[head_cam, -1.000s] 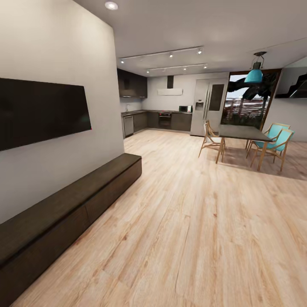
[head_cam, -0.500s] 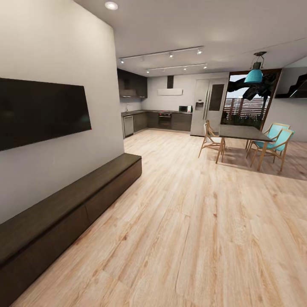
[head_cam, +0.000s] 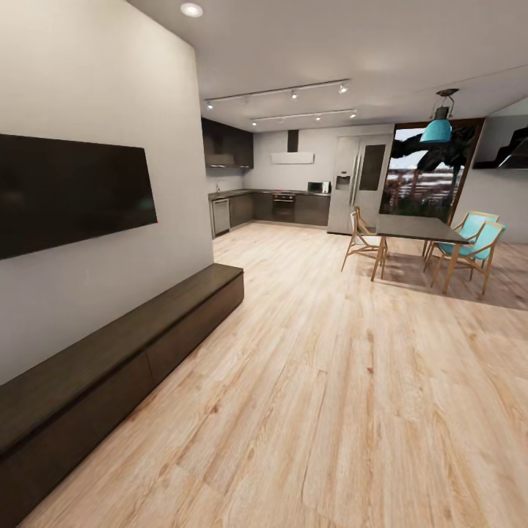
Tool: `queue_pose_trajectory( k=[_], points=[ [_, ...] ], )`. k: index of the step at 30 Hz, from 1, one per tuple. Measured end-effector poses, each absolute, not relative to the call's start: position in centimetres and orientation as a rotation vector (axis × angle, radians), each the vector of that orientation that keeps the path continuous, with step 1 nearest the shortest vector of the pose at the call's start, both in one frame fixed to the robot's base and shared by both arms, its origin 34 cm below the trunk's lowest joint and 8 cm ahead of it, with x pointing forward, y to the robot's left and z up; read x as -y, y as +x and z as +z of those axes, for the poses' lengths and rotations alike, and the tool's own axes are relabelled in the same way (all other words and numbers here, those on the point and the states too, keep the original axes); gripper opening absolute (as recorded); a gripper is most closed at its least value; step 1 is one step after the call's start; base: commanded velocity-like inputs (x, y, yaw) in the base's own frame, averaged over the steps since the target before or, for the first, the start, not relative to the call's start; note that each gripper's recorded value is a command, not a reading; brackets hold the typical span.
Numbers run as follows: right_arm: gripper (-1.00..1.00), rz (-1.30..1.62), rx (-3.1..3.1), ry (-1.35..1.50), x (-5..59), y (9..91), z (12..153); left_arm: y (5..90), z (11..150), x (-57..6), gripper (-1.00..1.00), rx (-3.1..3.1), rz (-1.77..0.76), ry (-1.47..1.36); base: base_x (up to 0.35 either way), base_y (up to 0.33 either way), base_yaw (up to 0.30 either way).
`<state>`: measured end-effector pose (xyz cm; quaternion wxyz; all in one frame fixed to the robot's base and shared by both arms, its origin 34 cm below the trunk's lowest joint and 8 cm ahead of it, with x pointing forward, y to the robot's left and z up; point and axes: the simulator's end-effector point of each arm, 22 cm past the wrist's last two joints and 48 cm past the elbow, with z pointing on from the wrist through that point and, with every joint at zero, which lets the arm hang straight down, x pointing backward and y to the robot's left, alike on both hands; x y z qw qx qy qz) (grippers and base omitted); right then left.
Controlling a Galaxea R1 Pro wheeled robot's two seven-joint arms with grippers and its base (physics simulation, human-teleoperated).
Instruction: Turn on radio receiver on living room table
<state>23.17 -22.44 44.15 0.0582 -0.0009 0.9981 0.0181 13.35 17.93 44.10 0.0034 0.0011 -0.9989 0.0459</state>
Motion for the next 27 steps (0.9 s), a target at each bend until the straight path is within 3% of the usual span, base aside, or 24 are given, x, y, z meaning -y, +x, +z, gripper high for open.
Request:
queue_pose_trajectory(
  k=[12, 21, 27],
  points=[
    [1.0, -0.044, -2.841, -0.017, 28.2, 31.9, 46.0, 26.2, 45.5, -20.2, 1.0, 3.397, 0.089, 0.022, 0.0, 0.0, -0.016],
    [1.0, -0.083, -2.753, -0.023, 30.2, 36.0, 47.5, 36.2, 49.4, -21.6, 1.0, 3.545, 0.008, 0.058, 0.0, 0.0, -0.255],
    [1.0, -0.133, -2.745, -0.03, 33.2, 36.2, 47.9, 36.9, 49.8, -21.5, 1.0, 3.558, 0.013, 0.062, 0.0, 0.0, -0.279]
  ],
)
